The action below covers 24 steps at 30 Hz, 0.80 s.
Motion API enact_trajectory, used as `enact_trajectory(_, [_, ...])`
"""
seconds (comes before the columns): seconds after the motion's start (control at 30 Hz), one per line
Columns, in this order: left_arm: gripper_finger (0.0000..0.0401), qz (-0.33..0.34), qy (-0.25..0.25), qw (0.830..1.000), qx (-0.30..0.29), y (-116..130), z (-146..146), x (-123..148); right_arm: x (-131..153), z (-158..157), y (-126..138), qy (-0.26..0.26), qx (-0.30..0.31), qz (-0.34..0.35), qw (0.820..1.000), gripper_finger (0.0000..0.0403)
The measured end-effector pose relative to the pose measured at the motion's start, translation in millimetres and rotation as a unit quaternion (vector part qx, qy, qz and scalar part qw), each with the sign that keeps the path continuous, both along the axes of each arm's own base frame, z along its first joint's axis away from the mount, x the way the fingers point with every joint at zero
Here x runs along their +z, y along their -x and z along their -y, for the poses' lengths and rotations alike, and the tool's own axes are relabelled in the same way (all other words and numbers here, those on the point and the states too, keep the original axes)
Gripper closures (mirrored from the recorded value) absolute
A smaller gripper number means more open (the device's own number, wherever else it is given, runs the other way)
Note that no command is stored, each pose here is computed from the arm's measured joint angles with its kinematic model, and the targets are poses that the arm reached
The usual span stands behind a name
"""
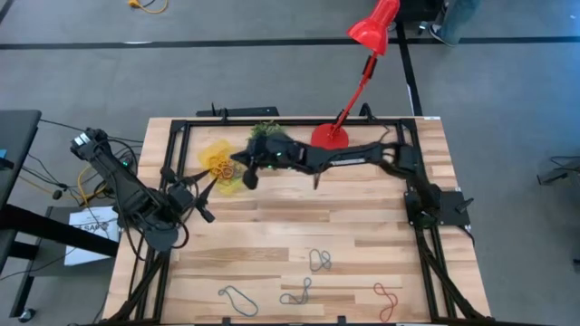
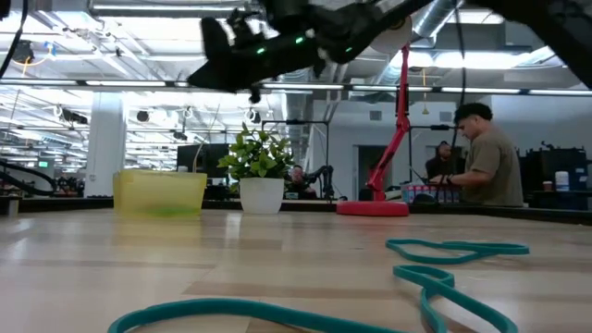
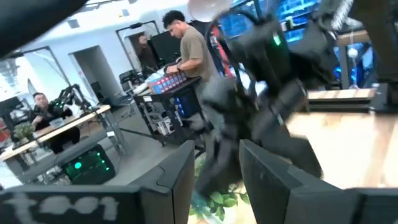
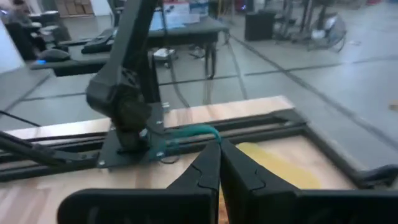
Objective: Pick and place items into bin
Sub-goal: Put the blue rubber band into the yellow bin
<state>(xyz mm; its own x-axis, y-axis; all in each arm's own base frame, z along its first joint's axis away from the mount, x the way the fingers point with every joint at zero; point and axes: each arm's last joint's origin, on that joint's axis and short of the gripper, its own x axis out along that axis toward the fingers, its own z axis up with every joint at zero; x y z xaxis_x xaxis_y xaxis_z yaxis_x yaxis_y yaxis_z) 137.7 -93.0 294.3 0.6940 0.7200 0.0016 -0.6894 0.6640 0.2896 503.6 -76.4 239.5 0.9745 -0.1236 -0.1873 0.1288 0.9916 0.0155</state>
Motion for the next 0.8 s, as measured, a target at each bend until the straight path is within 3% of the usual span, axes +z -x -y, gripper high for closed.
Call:
enact_trajectory(0.13, [0.0282,-0.004,-0.002,1.000,-0.001,1,-1,0,-14,10,-28,-0.022,-0.006,-0.004,1.000,0.0403])
enact_trajectory(0.47, [0.0282,-0.016,-0.015,1.000,-0.001,2,-2,-3,-44,17,-59,-0.036,-0.012,-0.142,0.989,0.0401])
enact_trajectory(0.8, [0.0282,-0.011,0.011,1.000,-0.018,1,-1,-4,-43,11,-59,-0.029,0.012,-0.165,0.986,0.0312])
